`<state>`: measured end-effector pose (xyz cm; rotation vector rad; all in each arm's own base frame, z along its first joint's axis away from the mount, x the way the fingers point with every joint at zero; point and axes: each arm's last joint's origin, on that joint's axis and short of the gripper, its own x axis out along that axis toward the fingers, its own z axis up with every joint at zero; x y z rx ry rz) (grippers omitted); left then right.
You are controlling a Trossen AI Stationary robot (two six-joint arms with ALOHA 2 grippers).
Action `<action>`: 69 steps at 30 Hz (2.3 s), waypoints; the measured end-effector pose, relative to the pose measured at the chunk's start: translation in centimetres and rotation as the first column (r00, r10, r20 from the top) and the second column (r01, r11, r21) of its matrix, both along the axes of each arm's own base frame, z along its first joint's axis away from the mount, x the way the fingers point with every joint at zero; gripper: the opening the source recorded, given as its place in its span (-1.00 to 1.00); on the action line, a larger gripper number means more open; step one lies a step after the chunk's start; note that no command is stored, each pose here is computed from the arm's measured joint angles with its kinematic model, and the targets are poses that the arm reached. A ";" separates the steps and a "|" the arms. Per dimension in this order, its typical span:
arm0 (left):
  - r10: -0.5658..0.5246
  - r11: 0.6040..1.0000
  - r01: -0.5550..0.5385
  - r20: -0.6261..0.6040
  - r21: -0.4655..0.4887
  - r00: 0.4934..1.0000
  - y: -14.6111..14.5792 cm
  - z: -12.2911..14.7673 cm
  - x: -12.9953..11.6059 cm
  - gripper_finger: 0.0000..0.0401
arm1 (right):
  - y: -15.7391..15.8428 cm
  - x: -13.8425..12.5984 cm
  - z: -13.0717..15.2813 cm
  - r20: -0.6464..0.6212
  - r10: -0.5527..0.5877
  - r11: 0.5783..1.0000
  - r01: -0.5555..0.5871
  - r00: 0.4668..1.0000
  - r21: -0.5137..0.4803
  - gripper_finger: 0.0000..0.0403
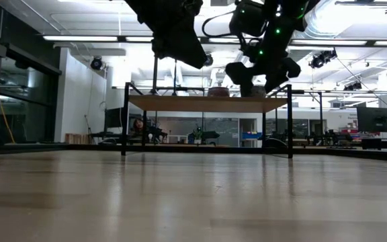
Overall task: Pick & Place candle stick holders
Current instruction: Put the white scented candle on the shelf, then return to Home Position
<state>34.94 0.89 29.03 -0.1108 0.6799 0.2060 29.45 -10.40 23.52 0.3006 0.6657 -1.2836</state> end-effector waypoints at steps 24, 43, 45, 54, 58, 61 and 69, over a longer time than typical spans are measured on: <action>0.003 1.000 -0.003 -0.002 -0.002 1.000 0.0 0.0 0.0 -0.28 | 0.1 0.2 0.1 -0.038 0.049 0.999 -0.050 0.998 -0.016 0.55; 0.016 1.000 -0.016 -0.005 -0.019 1.000 0.0 -0.1 0.0 -0.28 | -1.1 -1.5 1.9 -0.005 0.128 0.989 -0.127 0.992 0.076 0.96; 0.016 1.000 -0.017 -0.005 -0.020 1.000 0.0 -0.1 0.0 -0.28 | -1.0 -1.8 2.3 0.001 0.138 0.988 -0.138 0.990 0.070 0.98; 0.019 1.000 -0.019 -0.004 -0.023 1.000 0.0 -0.1 0.0 -0.28 | -0.1 -4.3 6.3 0.092 0.180 0.984 -0.181 0.979 0.000 0.96; 0.018 1.000 -0.019 -0.003 -0.023 1.000 0.0 -0.1 0.0 -0.28 | 0.5 -5.9 8.3 0.153 0.211 0.978 -0.209 0.966 -0.029 0.96; 0.005 0.999 -0.005 0.007 -0.034 1.000 -0.1 0.3 -0.3 -0.28 | 1.0 -7.1 9.7 0.188 0.262 0.965 -0.258 0.946 -0.050 0.96; -0.002 0.999 0.007 0.116 -0.038 0.993 -0.1 3.0 -1.7 -0.28 | 2.8 -10.3 12.6 0.286 0.353 0.935 -0.335 0.891 -0.114 0.97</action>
